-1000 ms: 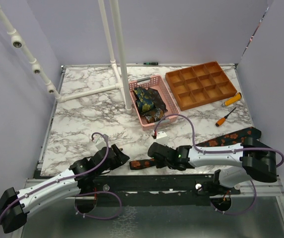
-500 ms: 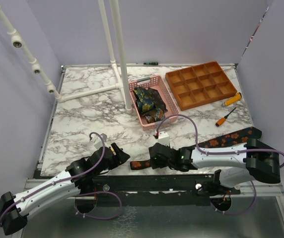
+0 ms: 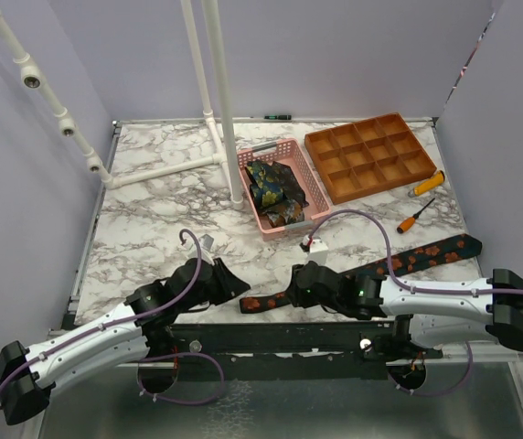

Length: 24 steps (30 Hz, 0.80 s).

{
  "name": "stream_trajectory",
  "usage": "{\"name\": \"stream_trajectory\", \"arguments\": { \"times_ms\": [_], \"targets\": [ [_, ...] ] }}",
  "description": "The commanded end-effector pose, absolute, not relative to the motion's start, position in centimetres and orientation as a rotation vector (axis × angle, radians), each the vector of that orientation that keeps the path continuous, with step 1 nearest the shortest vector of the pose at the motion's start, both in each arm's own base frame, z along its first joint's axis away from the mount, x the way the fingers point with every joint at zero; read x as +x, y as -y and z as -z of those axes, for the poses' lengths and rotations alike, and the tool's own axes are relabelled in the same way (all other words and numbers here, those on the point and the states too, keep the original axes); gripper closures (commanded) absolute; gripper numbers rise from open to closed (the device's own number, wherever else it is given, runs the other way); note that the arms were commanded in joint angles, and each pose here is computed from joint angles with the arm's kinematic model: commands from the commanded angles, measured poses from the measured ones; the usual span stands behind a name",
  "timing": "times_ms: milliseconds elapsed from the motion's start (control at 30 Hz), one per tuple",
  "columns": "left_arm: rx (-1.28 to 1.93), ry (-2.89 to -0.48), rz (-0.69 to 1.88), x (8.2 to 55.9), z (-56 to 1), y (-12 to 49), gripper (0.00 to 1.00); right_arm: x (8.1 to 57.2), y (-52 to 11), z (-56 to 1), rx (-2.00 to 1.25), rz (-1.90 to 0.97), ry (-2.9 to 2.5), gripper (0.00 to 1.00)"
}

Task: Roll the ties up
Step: Roll the tie at the center of the board.

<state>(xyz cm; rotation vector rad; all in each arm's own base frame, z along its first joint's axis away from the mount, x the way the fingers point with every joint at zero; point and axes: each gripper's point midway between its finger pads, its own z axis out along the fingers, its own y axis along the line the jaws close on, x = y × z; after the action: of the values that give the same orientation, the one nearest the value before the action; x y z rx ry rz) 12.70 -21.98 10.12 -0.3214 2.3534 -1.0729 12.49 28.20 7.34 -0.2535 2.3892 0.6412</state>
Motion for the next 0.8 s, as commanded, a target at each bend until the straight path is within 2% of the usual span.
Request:
{"name": "stream_trajectory", "arguments": {
  "times_ms": [0,200,333,433,533,767],
  "targets": [
    [-0.203,-2.343,1.324,10.7,-11.0,24.7,0.85,12.3,-28.6,-7.5,-0.222,-0.703,-2.388,0.72],
    [-0.173,-2.401,1.334,9.2,-8.3,24.6,1.0,11.8,-29.5,-7.2,-0.253,-0.757,-2.395,0.77],
    [-0.24,-2.478,1.244,8.7,-4.8,23.2,1.0,11.5,-30.8,-7.7,-0.317,-0.806,-2.382,0.79],
    [-0.289,-2.508,1.143,8.9,-2.8,21.8,1.0,11.3,-31.9,-8.1,-0.384,-0.855,-2.35,0.76],
    [-0.328,-2.507,1.031,9.5,-1.7,20.5,1.0,10.9,-33.2,-8.7,-0.454,-0.933,-2.305,0.7],
    [-0.364,-2.517,0.899,9.9,-0.2,18.7,1.0,11.0,-34.3,-8.2,-0.454,-0.911,-2.349,0.7]
  ]
}}
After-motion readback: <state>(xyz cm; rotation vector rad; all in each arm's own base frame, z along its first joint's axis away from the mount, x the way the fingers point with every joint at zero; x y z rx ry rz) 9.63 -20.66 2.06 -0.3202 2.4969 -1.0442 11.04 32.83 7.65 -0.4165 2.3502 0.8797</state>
